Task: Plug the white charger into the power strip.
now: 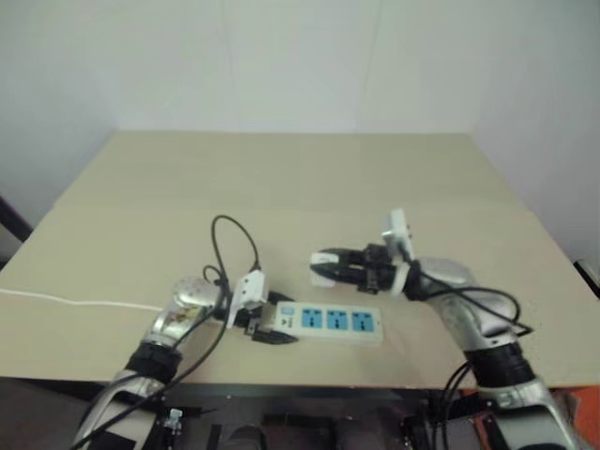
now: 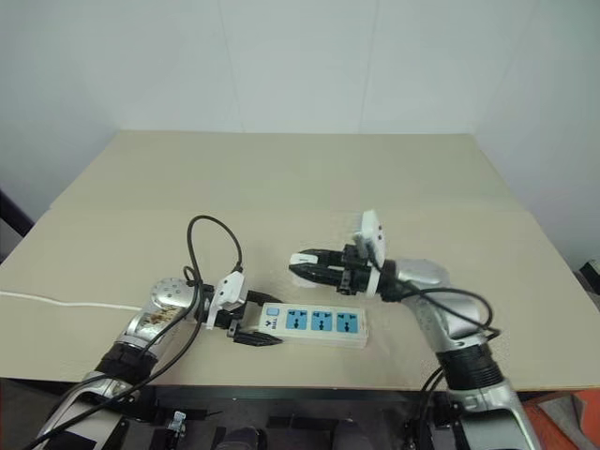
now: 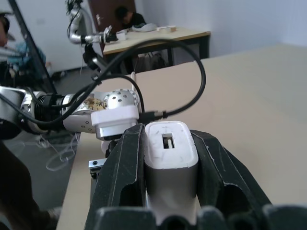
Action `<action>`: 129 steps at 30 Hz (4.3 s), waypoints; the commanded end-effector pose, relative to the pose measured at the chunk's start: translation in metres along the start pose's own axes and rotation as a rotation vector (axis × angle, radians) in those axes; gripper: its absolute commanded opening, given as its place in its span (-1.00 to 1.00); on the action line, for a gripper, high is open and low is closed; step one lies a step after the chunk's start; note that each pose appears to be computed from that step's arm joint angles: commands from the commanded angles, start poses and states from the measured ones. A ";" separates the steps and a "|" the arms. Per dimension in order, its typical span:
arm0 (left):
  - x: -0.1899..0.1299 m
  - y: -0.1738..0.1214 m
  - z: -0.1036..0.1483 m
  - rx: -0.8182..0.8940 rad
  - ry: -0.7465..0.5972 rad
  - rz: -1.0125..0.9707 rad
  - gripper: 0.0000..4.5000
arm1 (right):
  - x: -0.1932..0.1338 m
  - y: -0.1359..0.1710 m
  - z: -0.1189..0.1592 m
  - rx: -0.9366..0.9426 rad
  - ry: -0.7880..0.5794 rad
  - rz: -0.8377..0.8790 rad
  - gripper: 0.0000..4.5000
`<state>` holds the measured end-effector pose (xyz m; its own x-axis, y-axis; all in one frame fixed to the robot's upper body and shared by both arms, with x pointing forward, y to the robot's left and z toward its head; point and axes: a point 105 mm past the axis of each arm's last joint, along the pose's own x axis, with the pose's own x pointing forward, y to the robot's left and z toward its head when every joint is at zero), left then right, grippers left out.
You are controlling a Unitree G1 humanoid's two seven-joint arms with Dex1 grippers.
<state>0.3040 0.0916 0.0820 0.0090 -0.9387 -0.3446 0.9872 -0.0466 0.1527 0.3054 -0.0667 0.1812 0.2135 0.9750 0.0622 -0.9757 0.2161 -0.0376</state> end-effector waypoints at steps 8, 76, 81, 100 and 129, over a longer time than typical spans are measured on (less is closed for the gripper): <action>-0.005 -0.002 -0.012 -0.030 0.055 0.014 0.47 | 0.017 0.022 -0.017 -0.076 0.011 0.070 -0.48; 0.005 -0.004 -0.011 -0.052 0.043 -0.003 0.47 | 0.004 0.020 -0.050 -0.151 0.133 0.087 -0.48; 0.005 -0.004 -0.011 -0.055 0.042 0.001 0.47 | -0.012 0.017 -0.071 -0.160 0.202 0.058 -0.48; 0.002 -0.002 -0.011 -0.059 0.046 0.019 0.47 | -0.017 0.015 -0.098 -0.128 0.322 0.121 -0.48; 0.002 0.000 -0.010 -0.059 0.039 0.036 0.47 | -0.011 0.016 -0.103 -0.030 0.308 0.086 0.25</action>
<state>0.3029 0.0896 0.0736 0.0309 -0.9354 -0.3523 0.9940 -0.0083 0.1092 0.2982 -0.0642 0.0987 0.1587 0.9706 -0.1809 -0.9807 0.1337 -0.1428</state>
